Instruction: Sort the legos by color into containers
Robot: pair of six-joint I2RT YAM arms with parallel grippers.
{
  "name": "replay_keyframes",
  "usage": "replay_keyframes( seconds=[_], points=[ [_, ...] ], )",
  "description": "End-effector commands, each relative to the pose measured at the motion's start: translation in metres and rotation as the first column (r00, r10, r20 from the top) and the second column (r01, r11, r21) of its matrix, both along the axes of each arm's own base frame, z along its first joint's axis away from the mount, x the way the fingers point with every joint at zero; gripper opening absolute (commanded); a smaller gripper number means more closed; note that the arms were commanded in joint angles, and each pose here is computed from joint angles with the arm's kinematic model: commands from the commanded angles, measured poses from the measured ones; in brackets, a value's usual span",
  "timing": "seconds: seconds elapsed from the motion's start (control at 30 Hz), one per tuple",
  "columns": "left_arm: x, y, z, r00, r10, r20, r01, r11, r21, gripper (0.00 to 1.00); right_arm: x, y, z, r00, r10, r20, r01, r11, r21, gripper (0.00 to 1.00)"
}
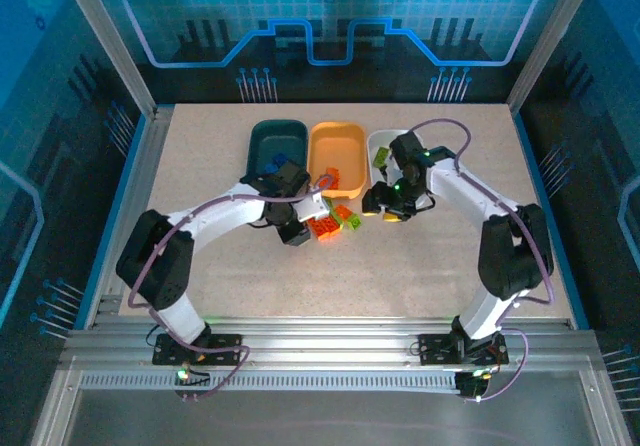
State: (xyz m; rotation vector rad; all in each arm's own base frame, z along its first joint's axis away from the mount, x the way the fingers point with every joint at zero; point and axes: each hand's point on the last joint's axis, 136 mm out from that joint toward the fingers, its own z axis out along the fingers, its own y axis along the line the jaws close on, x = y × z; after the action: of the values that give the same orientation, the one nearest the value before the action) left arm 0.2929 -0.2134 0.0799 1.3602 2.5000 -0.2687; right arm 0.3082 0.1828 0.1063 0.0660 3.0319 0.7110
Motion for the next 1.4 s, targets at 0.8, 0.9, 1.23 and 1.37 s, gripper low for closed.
replay_keyframes(
  seconds=[0.8, 0.9, 1.23, 1.37],
  points=[
    [0.204, -0.060, 0.048, 0.924, 0.343, 0.169, -0.329, 0.938, -0.107, 0.34, 0.007, 0.044, -0.060, 0.974, -0.081, -0.212, 0.072, 0.996, -0.052, 0.58],
    [0.210, -0.066, 0.038, 0.926, 0.342, 0.159, -0.329, 0.938, -0.106, 0.38, 0.007, 0.044, -0.062, 0.973, -0.080, -0.215, 0.068, 0.996, -0.060, 0.58],
    [0.218, -0.077, 0.026, 0.931, 0.332, 0.150, -0.319, 0.942, -0.103, 0.56, 0.007, 0.045, -0.064, 0.973, -0.082, -0.214, 0.068, 0.995, -0.073, 0.58],
    [0.217, -0.080, 0.035, 0.929, 0.332, 0.161, -0.316, 0.942, -0.116, 0.65, 0.005, 0.042, -0.057, 0.977, -0.082, -0.198, 0.068, 0.995, -0.076, 0.58]
  ],
)
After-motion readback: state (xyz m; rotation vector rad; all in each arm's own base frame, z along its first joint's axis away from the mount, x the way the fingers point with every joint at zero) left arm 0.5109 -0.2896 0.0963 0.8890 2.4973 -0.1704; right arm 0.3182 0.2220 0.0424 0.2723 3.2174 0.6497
